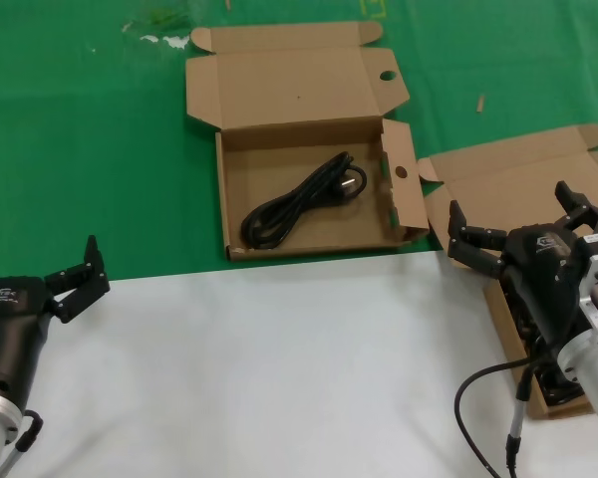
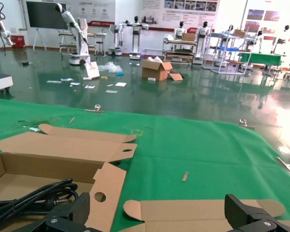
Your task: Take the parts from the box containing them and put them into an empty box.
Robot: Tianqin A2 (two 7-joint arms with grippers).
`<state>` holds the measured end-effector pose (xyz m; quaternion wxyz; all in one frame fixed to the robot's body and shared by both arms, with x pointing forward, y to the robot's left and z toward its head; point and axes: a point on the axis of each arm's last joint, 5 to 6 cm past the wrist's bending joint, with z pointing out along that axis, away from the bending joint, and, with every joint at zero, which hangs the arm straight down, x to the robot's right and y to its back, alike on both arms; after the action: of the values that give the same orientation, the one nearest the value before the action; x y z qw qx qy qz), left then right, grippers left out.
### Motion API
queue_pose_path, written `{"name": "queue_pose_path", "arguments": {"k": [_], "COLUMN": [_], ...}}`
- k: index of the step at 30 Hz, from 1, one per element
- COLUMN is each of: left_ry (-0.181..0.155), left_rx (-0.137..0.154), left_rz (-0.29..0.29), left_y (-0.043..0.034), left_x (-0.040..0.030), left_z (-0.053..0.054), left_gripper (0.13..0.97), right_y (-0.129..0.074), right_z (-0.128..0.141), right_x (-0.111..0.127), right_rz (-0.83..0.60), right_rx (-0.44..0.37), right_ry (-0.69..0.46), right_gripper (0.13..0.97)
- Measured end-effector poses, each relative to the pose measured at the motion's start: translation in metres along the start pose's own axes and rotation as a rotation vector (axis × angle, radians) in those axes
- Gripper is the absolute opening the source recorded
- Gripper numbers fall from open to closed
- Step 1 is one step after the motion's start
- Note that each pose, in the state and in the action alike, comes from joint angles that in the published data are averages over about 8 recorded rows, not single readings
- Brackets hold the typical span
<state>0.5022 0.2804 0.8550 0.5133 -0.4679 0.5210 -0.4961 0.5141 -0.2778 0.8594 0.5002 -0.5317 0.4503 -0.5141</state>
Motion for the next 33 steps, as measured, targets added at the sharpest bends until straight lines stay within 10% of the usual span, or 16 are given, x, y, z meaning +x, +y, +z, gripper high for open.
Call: {"name": "queue_pose_path", "arguments": {"k": [33], "left_ry": [0.0], "left_rx": [0.0], "left_rz": [0.0], "left_y": [0.0], "left_x": [0.0], "left_z": [0.0], "left_gripper": [0.966], "right_y": [0.0], "right_z": [0.0], "right_x": [0.0], "right_rz": [0.0], "right_rx": [0.0], "right_ry": [0.0], "right_gripper": [0.966]}}
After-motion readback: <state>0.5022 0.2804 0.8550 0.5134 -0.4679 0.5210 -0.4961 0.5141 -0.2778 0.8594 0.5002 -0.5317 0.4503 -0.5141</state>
